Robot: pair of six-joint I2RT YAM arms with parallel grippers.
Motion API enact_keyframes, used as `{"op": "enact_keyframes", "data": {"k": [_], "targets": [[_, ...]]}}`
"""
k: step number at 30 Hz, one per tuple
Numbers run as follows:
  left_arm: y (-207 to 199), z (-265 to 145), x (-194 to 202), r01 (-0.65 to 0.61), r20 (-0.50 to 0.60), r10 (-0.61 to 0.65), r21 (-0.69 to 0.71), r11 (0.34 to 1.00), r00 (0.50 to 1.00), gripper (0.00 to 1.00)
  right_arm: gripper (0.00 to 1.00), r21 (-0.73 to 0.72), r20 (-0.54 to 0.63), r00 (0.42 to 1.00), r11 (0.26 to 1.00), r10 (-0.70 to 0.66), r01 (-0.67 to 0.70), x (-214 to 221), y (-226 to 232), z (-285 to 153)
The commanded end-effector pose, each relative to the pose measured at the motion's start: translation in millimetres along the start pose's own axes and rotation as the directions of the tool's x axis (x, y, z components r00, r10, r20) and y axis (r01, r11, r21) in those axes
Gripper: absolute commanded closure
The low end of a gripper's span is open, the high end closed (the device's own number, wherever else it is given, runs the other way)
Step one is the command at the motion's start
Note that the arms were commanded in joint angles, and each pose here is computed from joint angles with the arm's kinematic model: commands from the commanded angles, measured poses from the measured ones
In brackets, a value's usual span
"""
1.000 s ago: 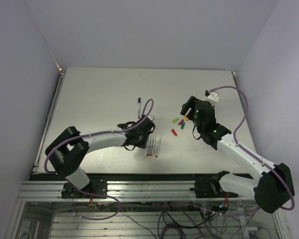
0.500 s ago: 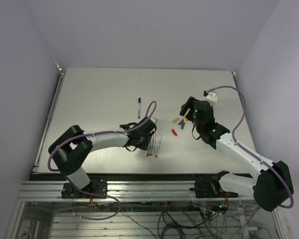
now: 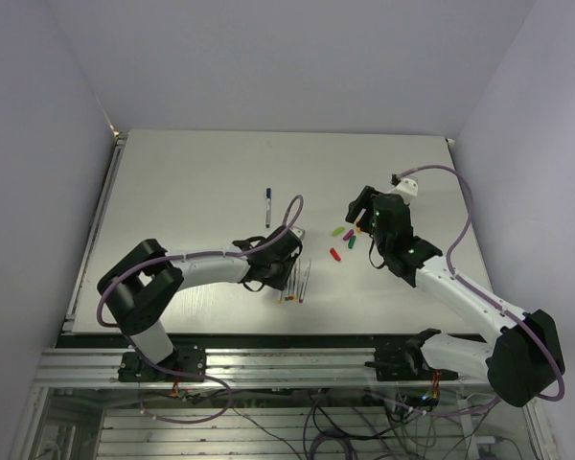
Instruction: Insert the pens into the pen caps
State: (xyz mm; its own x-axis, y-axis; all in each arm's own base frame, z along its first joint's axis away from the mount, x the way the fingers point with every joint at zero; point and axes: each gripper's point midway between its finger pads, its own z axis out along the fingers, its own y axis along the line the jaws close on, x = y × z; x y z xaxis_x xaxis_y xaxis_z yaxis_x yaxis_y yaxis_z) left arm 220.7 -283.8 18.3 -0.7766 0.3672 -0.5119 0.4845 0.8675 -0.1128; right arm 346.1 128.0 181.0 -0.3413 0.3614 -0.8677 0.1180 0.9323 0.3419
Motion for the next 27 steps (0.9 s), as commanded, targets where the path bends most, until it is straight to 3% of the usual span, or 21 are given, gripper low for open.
{"op": "enact_keyframes", "data": {"k": [1, 27], "targets": [[-9, 0, -9, -0.014, 0.014, 0.013, 0.02, 1.0, 1.0, 0.59, 0.34, 0.004, 0.022, 1.0, 1.0, 0.016, -0.016, -3, -2, 0], [10, 1, 38, -0.021, -0.139, 0.016, -0.04, 0.999, 0.99, 0.59, 0.34, 0.003, 0.005, 1.0, 1.0, 0.016, -0.016, 3, -3, 1]]}}
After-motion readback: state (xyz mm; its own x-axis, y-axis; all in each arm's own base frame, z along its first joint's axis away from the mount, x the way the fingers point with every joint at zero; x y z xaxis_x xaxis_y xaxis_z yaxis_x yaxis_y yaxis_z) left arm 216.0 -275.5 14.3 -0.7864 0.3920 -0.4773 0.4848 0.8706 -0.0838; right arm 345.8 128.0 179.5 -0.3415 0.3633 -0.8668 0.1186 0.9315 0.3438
